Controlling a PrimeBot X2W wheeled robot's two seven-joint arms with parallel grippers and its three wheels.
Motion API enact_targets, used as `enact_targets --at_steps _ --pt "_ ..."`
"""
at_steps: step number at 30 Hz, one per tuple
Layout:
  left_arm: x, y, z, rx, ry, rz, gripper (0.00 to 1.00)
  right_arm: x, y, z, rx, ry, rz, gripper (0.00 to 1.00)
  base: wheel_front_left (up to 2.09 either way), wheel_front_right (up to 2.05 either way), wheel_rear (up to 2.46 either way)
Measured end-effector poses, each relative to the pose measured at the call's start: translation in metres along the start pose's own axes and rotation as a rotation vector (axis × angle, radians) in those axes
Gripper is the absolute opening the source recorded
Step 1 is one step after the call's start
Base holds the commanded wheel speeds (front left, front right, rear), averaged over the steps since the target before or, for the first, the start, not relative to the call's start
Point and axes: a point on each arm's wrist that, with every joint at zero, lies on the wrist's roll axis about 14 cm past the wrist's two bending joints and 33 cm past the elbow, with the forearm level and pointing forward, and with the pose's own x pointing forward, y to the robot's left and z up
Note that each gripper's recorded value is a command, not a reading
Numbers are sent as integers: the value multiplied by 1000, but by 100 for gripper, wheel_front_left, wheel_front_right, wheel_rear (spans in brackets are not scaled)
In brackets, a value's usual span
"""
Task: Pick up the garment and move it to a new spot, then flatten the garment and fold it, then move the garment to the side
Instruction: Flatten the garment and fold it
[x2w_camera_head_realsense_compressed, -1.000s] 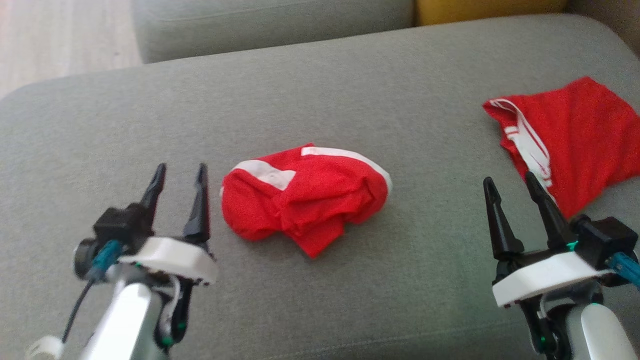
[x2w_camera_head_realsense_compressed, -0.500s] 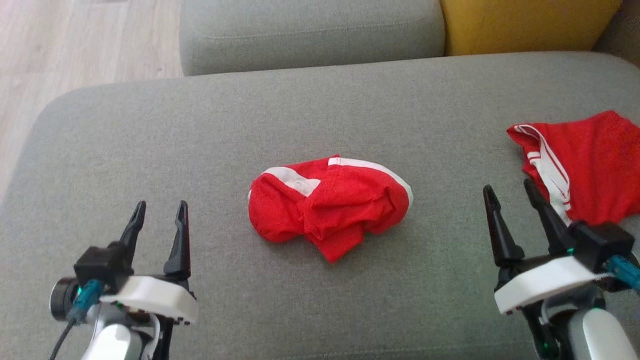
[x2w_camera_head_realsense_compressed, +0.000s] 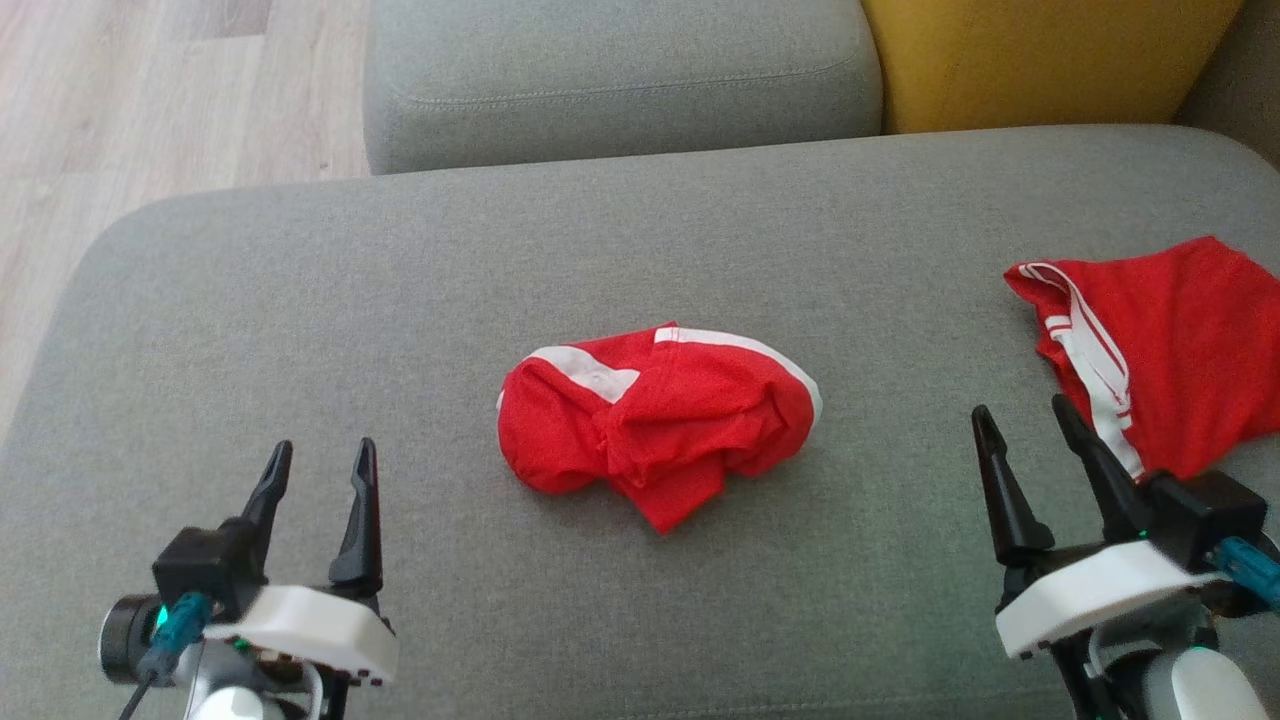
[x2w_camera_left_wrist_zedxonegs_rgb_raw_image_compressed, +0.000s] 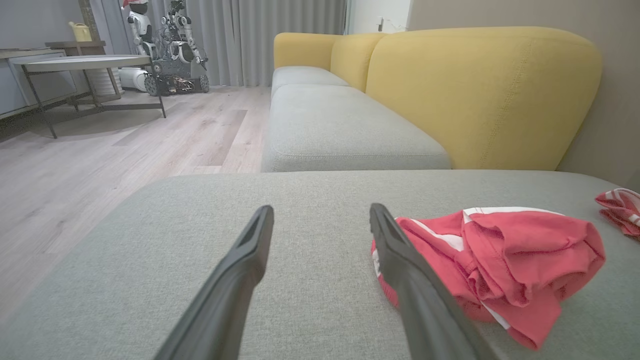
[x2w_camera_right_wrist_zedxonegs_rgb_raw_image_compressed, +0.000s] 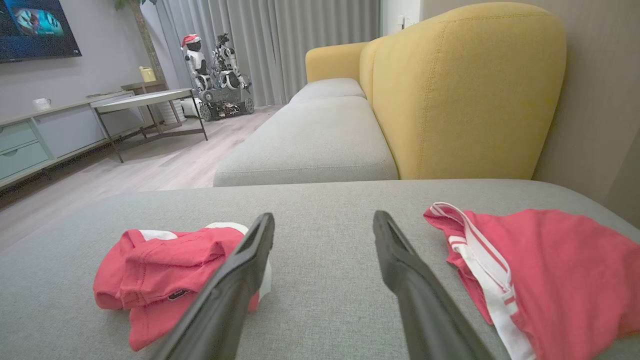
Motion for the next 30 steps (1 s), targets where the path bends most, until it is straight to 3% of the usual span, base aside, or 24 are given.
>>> enact_targets --at_steps 24,30 --pt "2 0 -6 3 23 2 100 3 -1 -6 7 25 -3 100 0 0 0" --pt "12 -2 -7 -1 25 -5 100 32 16 -19 17 81 86 100 0 0 0"
